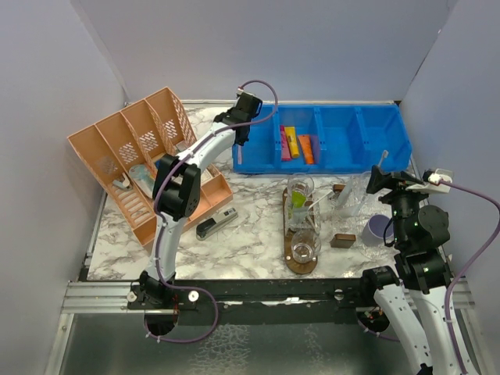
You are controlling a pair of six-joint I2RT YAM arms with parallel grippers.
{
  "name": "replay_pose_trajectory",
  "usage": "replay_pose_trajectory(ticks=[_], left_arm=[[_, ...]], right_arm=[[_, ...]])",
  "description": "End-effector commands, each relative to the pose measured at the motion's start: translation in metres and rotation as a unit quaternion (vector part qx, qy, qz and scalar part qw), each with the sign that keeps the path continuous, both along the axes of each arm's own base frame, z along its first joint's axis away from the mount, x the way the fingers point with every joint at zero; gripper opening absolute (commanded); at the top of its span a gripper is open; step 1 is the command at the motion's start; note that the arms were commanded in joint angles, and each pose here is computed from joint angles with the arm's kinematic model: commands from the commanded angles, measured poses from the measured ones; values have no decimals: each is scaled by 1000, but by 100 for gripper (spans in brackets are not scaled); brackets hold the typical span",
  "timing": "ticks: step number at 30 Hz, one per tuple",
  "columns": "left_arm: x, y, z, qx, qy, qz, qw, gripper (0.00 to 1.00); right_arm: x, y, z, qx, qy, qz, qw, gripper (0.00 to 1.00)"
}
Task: Prepare toiletry sets of a toothbrush and toothpaste on the tray
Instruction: Adjust the storage box at the center of the board.
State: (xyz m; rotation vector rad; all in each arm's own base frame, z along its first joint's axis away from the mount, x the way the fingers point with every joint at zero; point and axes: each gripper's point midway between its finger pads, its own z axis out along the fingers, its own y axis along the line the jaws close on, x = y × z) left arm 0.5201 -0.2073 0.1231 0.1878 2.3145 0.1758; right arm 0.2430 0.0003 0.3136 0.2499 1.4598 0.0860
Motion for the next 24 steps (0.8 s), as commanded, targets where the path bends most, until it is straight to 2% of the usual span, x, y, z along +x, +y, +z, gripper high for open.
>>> replay_pose_trajectory(ticks=[1,5,8,13,16,18,22,24], left_arm=[[13,-7,55,21,-56,-15,998,0],[6,-24,133,-6,-138,-32,990,0],[3,-26,148,-23,-163,-35,986,0],[6,-11,62,24,-89,-21,996,0],[9,-4,46,45,-67,-14,997,0],[11,-6,65,37,-82,-13,996,0],[7,-14,142,4,-155,-17,988,0],[3,-15,162,-8,-180,-17,983,0]], right_arm=[[2,3,-1,4,-1,5,1000,77],[2,2,0,5,-2,3,1000,77],[2,2,0,5,-3,2,1000,77],[2,1,0,5,-3,1,1000,77],[2,3,-1,5,-1,4,1000,77],[2,3,-1,4,-1,5,1000,77],[2,2,-1,4,-1,3,1000,77],[2,2,0,5,-2,3,1000,77]])
